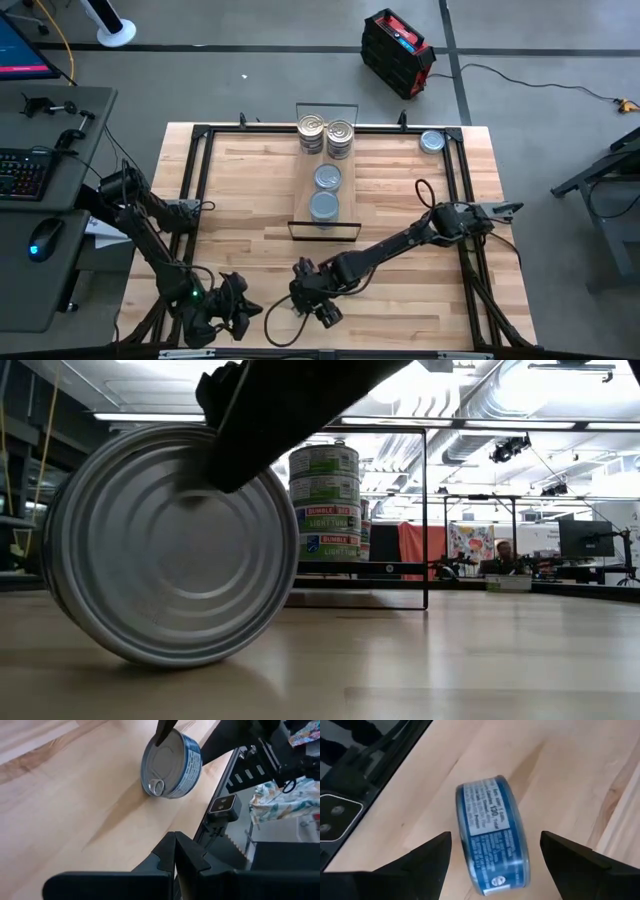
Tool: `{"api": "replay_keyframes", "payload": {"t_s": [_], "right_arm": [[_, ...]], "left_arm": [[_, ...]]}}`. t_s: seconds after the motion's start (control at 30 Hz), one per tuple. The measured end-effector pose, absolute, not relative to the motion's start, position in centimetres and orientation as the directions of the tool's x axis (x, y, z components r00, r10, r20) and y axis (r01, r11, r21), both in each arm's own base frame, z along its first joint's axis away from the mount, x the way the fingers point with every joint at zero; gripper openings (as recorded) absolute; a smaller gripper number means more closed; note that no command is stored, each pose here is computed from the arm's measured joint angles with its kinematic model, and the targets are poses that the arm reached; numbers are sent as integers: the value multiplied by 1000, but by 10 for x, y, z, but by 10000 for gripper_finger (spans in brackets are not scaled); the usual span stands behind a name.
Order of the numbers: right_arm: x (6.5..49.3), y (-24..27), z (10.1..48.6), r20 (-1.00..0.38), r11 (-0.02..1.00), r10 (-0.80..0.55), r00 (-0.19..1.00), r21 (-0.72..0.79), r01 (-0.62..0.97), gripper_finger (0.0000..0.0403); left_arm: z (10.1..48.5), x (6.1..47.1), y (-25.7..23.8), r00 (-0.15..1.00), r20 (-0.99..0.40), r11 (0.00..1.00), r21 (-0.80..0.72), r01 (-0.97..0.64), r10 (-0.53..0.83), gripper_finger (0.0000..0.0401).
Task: Stack canned seafood by type on shelf
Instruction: Stack the blue tuna can on top of the other blue tuna cans on the shelf
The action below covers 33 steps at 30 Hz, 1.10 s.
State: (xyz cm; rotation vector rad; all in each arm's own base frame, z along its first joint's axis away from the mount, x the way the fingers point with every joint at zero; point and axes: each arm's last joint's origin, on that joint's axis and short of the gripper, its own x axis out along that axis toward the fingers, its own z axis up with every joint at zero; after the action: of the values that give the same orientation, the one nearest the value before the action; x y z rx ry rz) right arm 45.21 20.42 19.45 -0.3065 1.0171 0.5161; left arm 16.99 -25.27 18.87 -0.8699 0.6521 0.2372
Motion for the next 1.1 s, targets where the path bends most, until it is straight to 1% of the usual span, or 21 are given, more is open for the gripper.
{"api": "replay_keyframes", "payload": {"t_s": [0.1,0.17,0.27,0.33,0.4,0.43,0.5,0.63,0.77,0.87,0.93,1.0,1.1], "right_arm": [[453,206,193,-863,847,249,440,-26,-530,285],[453,206,191,-868,852,223,444,-48,-522,265],[453,206,191,-868,854,212,450,-59,-516,213],[453,206,191,-867,856,212,450,-57,-514,169],[453,207,191,-867,865,226,443,-30,-500,126],[452,208,191,-869,872,237,435,-7,-489,116],[449,209,194,-877,888,250,410,39,-457,116],[427,211,211,-930,909,236,283,107,-403,116],[390,214,236,-970,925,181,160,112,-363,116],[359,216,239,-985,944,153,83,121,-307,116],[331,216,240,-988,963,145,53,128,-237,116],[300,211,242,-987,980,157,40,150,-133,116],[254,197,240,-989,986,148,21,149,80,116]], "left_arm": [[189,171,-252,783,-620,646,-621,-444,-59,0],[188,172,-251,782,-621,653,-615,-442,-55,0],[188,175,-249,783,-621,655,-611,-445,-47,0],[188,177,-248,779,-625,654,-609,-450,-46,0],[188,179,-246,766,-640,674,-591,-445,-55,0],[188,181,-245,757,-650,686,-580,-439,-65,0],[191,182,-240,733,-675,715,-553,-428,-83,0],[204,182,-226,718,-693,781,-486,-392,-71,0],[224,180,-205,738,-675,845,-408,-346,-24,0],[238,179,-191,760,-650,882,-352,-313,10,0],[245,179,-183,770,-637,899,-330,-288,13,0],[252,178,-177,780,-626,911,-316,-265,10,0],[261,176,-171,793,-609,925,-302,-231,-1,0]]}}
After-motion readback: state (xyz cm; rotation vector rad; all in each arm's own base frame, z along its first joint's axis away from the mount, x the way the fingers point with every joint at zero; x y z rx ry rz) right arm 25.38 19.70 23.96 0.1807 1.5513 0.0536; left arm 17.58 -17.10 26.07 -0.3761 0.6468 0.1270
